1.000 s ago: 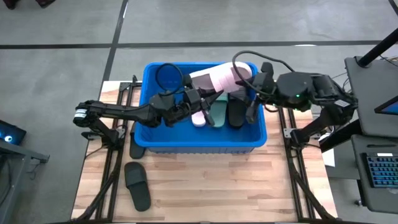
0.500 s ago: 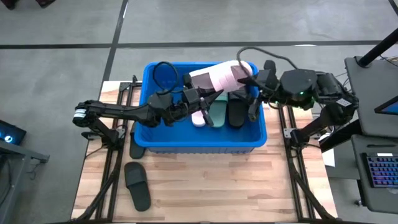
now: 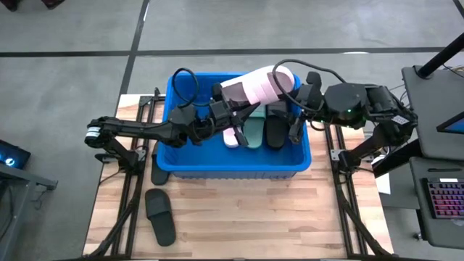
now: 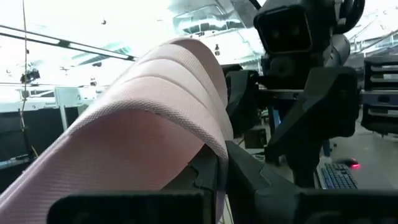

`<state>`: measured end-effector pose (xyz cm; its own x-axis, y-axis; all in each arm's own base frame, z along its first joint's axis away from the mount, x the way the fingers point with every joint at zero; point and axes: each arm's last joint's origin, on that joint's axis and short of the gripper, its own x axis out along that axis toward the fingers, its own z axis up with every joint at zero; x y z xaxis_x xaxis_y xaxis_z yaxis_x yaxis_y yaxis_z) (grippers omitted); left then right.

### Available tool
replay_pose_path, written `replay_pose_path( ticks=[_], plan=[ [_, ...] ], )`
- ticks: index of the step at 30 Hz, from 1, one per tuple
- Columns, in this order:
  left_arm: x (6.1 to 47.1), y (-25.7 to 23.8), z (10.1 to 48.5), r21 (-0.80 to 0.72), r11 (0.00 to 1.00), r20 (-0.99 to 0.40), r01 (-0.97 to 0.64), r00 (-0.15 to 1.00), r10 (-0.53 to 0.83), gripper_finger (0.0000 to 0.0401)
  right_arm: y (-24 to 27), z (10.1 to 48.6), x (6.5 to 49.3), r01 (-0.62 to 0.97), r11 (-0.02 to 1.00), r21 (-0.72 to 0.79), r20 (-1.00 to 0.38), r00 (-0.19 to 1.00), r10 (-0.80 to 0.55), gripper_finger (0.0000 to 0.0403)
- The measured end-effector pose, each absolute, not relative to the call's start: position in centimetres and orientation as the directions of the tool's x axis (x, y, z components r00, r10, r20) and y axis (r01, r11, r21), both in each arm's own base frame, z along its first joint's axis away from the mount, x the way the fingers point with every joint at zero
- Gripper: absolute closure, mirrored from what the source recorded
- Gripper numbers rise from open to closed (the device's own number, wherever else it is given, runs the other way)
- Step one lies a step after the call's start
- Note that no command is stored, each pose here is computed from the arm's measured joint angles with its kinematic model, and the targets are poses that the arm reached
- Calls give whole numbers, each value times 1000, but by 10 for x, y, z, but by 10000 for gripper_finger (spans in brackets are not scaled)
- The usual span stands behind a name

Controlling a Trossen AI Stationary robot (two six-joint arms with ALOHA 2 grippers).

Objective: Pick and place slides into bin
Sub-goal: Put the pink slide into the blue bin

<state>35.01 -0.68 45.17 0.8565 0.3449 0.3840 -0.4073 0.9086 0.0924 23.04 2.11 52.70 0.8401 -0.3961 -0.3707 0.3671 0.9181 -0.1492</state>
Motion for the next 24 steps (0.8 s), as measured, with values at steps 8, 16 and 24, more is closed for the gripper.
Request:
replay_pose_path(
  ticks=[8, 16, 24],
  plan=[
    [351, -7, 452, 84, 912, 402, -401, 851, 337, 401, 21, 534, 234, 368, 919, -143, -304, 867, -394, 198],
    [353, -7, 450, 93, 916, 398, -391, 858, 325, 401, 20, 531, 236, 373, 917, -140, -313, 862, -398, 214],
    [353, -7, 450, 100, 921, 398, -377, 863, 310, 401, 21, 526, 240, 370, 915, -159, -330, 854, -403, 289]
  ],
)
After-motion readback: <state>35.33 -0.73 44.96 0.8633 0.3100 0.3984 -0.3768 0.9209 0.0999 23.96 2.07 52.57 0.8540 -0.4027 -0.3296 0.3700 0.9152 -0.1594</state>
